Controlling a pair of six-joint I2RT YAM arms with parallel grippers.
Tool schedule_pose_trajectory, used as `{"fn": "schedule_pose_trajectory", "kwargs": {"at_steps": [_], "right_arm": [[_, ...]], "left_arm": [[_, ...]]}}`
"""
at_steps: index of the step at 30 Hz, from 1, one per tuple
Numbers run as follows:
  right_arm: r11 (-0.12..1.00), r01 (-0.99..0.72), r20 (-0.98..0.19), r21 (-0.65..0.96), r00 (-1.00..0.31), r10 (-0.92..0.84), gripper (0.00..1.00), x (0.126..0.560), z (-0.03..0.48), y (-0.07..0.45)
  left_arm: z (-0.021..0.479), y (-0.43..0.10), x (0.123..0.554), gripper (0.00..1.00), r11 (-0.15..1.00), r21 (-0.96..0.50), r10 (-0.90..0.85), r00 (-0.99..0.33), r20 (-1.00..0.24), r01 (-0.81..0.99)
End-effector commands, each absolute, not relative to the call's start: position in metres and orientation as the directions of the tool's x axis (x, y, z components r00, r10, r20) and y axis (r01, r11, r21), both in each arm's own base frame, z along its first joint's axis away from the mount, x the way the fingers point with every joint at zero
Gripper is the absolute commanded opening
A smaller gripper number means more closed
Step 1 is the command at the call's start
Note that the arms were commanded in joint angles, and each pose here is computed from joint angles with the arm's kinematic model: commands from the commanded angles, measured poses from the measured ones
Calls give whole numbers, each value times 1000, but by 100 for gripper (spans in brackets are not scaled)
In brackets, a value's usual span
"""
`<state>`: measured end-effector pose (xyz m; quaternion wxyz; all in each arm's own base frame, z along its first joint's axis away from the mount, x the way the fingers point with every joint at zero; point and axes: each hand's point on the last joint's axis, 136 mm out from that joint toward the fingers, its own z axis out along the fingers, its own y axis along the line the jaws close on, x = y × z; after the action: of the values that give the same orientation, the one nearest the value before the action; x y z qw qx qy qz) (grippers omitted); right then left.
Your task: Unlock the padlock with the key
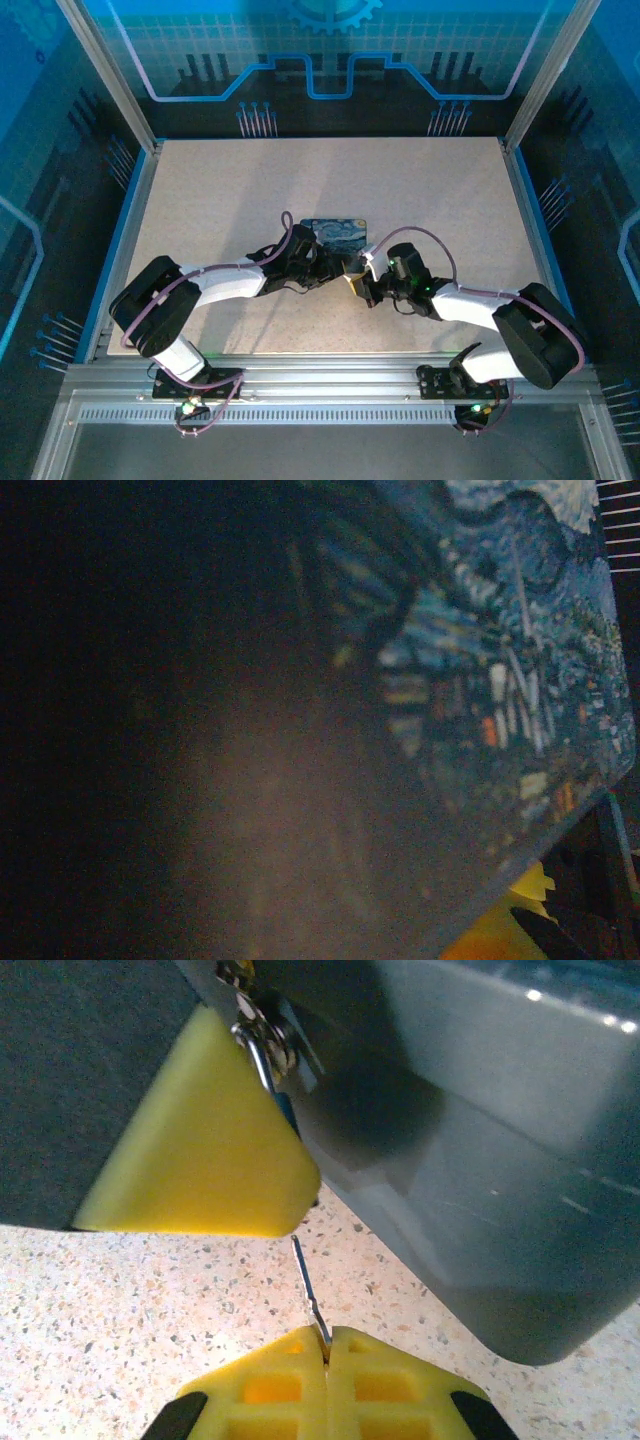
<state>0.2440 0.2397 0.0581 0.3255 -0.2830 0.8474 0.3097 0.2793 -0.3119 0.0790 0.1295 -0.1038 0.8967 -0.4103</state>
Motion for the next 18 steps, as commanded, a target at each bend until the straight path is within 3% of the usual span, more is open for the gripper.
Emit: {"fn": "schedule_pose_trajectory", "kwargs": {"at_steps": [1,18], "right_arm": [[625,-694,-737,359,-621,-266,3,242,64,242],[627,-696,-759,351,-604,-246,3,253,73,249]], "left_arm": [[93,-312,281,23,616,-784,-304,-942,-141,-82],[91,-312,279,22,619,-781,-298,-945,-135,-84]]}}
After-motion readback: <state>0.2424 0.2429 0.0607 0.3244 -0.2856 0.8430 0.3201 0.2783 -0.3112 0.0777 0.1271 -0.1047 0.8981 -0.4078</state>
